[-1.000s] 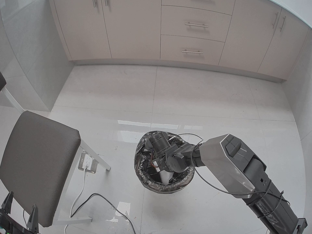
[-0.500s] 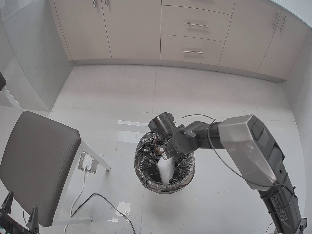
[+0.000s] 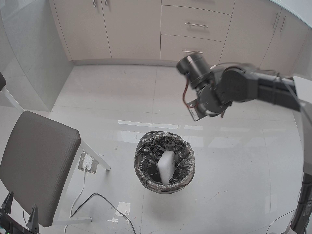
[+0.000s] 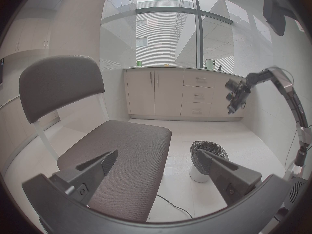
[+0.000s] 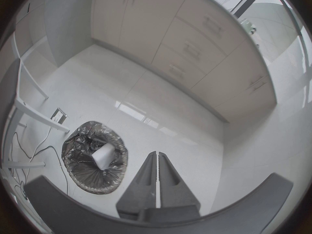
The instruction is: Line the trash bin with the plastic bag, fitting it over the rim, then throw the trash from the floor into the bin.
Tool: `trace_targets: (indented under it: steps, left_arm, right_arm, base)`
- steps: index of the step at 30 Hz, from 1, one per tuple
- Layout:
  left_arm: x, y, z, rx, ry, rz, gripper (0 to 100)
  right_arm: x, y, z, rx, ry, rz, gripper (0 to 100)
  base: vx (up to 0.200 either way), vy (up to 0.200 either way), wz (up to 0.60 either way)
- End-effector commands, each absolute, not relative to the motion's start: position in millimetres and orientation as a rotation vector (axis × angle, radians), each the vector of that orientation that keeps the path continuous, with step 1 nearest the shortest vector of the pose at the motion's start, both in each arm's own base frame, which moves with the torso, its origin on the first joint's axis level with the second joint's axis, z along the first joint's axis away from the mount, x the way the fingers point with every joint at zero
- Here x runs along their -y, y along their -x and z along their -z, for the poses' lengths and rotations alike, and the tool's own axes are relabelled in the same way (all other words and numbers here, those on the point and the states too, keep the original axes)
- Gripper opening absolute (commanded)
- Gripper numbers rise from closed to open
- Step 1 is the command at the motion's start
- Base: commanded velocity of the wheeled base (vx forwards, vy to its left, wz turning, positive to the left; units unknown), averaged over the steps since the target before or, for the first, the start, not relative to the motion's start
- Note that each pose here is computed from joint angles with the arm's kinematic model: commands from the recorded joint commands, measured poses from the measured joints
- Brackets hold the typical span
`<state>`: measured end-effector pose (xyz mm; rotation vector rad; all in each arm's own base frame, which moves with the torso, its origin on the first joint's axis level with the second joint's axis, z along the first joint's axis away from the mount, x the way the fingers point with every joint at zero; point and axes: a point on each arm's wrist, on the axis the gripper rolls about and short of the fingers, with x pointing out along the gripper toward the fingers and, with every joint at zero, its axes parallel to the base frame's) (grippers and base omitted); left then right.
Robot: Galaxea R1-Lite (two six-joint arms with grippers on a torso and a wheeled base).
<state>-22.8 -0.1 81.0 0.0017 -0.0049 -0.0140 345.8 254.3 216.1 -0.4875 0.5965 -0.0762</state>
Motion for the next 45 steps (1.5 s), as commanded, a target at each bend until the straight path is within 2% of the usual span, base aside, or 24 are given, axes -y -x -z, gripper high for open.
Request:
trace_targets:
  steps: [1, 5, 8, 12, 14, 18, 22, 26, 31, 35, 39, 42, 45]
  left_arm:
    - [0.1, 22.7, -76.0, 0.003, -0.002, 0.014, 100]
    - [0.1, 22.7, -76.0, 0.003, -0.002, 0.014, 100]
    - [0.1, 22.7, -76.0, 0.003, -0.002, 0.014, 100]
    - [0.1, 22.7, -76.0, 0.003, -0.002, 0.014, 100]
    - [0.1, 22.7, -76.0, 0.003, -0.002, 0.014, 100]
    - [0.1, 22.7, -75.8, 0.002, -0.002, 0.014, 100]
    - [0.1, 22.7, -76.0, 0.003, -0.002, 0.014, 100]
    - [0.1, 22.7, -76.0, 0.003, -0.002, 0.014, 100]
    - [0.1, 22.7, -76.0, 0.003, -0.002, 0.014, 100]
    - [0.1, 22.7, -76.0, 0.003, -0.002, 0.014, 100]
    - [0.1, 22.7, -76.0, 0.003, -0.002, 0.014, 100]
    - [0.1, 22.7, -76.0, 0.003, -0.002, 0.014, 100]
    - [0.1, 22.7, -76.0, 0.003, -0.002, 0.014, 100]
  right_arm:
    - [-185.6, -270.5, -335.1, -0.430, 0.445, 0.158, 0]
    - [-139.0, -213.5, -379.6, -0.390, 0.447, 0.170, 0]
    - [-92.2, -177.2, -401.1, -0.383, 0.418, 0.240, 0]
    - [-55.1, -132.0, -410.8, -0.404, 0.403, 0.275, 0]
    - [-25.7, -80.9, -409.5, -0.452, 0.416, 0.272, 0]
    - [-1.4, -38.0, -404.0, -0.493, 0.415, 0.279, 0]
    - [18.0, 6.1, -396.7, -0.501, 0.377, 0.234, 0]
    - [25.9, 37.6, -389.0, -0.512, 0.325, 0.226, 0]
    - [27.0, 71.0, -383.1, -0.456, 0.240, 0.200, 0]
    - [21.2, 121.9, -369.5, -0.340, 0.147, 0.128, 0]
    - [8.4, 184.9, -343.5, -0.155, 0.090, 0.041, 0]
    - [0.0, 222.2, -325.2, 0.001, 0.081, 0.032, 0]
    - [-8.0, 266.5, -303.2, 0.250, 0.087, 0.030, 0]
  base:
    - [0.000, 0.000, 0.00]
    - [0.000, 0.000, 0.00]
    - [0.000, 0.000, 0.00]
    - [0.000, 0.000, 0.00]
    - [0.000, 0.000, 0.00]
    - [0.000, 0.000, 0.00]
    - [0.000, 0.000, 0.00]
    - [0.000, 0.000, 0.00]
    - [0.000, 0.000, 0.00]
    - [0.000, 0.000, 0.00]
    - [0.000, 0.000, 0.00]
    - [0.000, 0.000, 0.00]
    - [0.000, 0.000, 0.00]
